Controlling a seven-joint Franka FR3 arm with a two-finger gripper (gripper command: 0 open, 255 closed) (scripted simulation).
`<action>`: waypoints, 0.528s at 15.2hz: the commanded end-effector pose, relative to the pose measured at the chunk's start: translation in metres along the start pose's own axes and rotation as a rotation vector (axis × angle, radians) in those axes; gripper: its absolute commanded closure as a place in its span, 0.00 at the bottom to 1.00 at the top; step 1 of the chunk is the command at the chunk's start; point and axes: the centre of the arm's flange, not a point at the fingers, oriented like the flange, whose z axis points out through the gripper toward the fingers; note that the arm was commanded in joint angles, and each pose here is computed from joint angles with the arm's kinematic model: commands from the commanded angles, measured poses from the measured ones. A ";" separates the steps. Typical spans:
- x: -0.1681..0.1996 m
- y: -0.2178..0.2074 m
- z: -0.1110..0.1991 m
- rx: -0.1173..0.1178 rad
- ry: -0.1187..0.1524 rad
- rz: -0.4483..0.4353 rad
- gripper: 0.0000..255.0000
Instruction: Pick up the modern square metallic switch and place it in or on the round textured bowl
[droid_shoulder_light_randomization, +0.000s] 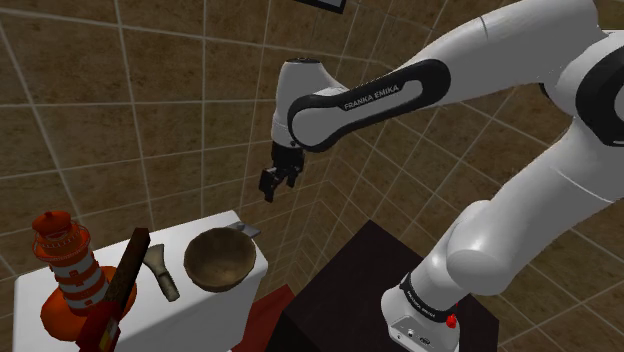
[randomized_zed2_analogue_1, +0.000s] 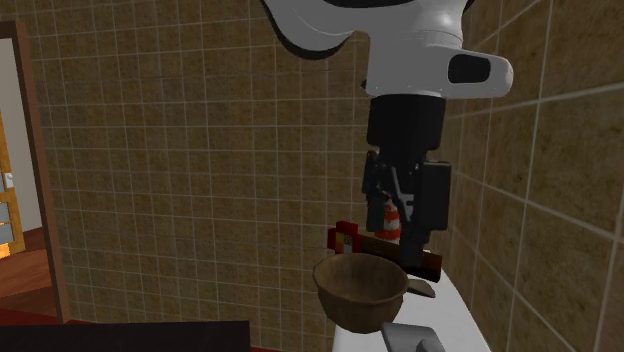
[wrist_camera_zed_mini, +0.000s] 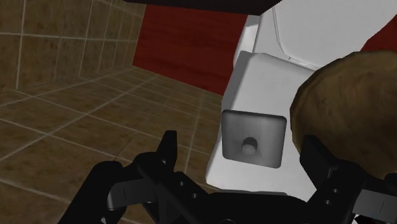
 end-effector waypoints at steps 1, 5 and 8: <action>0.015 -0.004 0.019 -0.003 0.000 0.006 0.00; 0.049 -0.016 0.059 -0.010 -0.003 0.017 0.00; 0.074 -0.024 0.089 -0.015 -0.005 0.025 0.00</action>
